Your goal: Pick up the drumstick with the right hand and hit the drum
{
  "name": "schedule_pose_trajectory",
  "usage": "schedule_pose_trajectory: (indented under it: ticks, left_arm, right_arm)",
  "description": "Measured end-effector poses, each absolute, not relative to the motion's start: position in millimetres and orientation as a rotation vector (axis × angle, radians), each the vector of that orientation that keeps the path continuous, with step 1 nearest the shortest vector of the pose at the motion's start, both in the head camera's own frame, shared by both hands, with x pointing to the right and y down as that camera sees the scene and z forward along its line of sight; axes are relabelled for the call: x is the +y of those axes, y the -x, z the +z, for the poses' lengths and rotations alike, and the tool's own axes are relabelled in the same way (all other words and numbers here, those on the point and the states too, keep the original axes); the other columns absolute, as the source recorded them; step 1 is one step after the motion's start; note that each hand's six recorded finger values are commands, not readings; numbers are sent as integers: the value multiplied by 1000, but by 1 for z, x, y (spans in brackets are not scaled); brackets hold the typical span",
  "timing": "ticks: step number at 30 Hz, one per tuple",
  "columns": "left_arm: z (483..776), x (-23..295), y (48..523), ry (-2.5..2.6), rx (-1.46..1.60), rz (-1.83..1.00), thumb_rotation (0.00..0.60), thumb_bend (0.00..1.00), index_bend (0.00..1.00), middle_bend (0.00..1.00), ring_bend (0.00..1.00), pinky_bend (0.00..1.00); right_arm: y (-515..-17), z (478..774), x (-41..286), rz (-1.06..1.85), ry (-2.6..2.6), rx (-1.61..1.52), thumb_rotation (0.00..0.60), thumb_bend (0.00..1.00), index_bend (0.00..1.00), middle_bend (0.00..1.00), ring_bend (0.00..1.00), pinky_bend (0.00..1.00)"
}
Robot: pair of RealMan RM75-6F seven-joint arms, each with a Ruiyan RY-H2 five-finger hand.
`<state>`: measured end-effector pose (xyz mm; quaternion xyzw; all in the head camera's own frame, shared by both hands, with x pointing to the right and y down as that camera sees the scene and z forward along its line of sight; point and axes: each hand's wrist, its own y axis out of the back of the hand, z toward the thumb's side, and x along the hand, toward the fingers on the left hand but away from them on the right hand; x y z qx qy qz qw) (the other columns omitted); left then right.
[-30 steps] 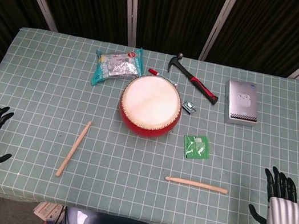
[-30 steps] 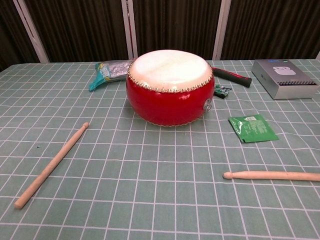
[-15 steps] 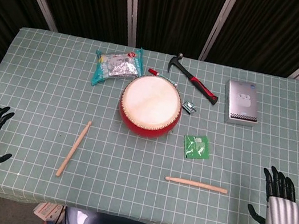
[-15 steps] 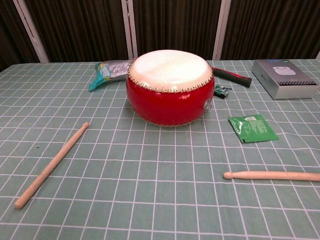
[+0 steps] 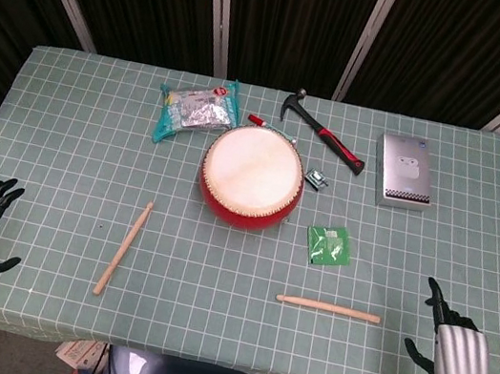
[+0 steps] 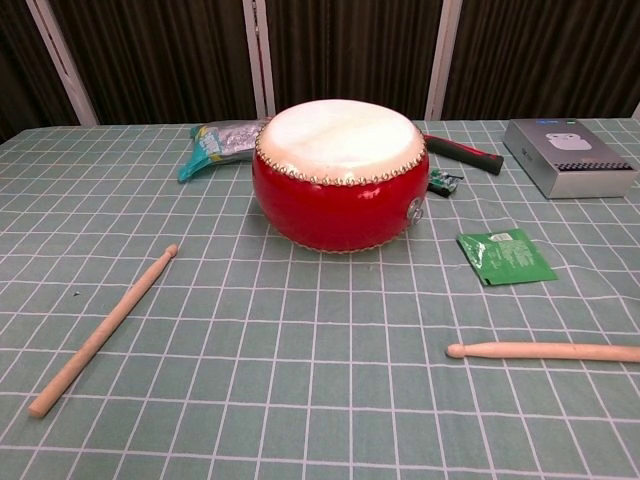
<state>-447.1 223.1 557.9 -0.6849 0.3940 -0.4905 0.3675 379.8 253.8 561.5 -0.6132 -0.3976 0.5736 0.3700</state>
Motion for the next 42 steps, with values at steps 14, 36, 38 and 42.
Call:
schedule_pose_trajectory:
  ticks: [14, 36, 38, 42]
  left_arm:
    - [557, 222, 447, 1774, 1015, -1254, 600, 0, 0, 0, 0, 1]
    - [558, 223, 447, 1783, 1016, -1259, 600, 0, 0, 0, 0, 1]
    - [559, 222, 447, 1784, 1016, -1259, 600, 0, 0, 0, 0, 1]
    - [558, 222, 447, 1784, 1016, -1259, 600, 0, 0, 0, 0, 0]
  right_arm:
    - [-337, 625, 245, 1605, 1613, -900, 600, 282, 511, 1000, 1000, 1000]
    - [-334, 682, 251, 1763, 1633, -941, 600, 287, 511, 1000, 1000, 1000]
    - [-333, 684, 252, 1767, 1634, -933, 600, 286, 511, 1000, 1000, 1000]
    - [-330, 687, 254, 1776, 1641, -922, 600, 286, 511, 1000, 1000, 1000]
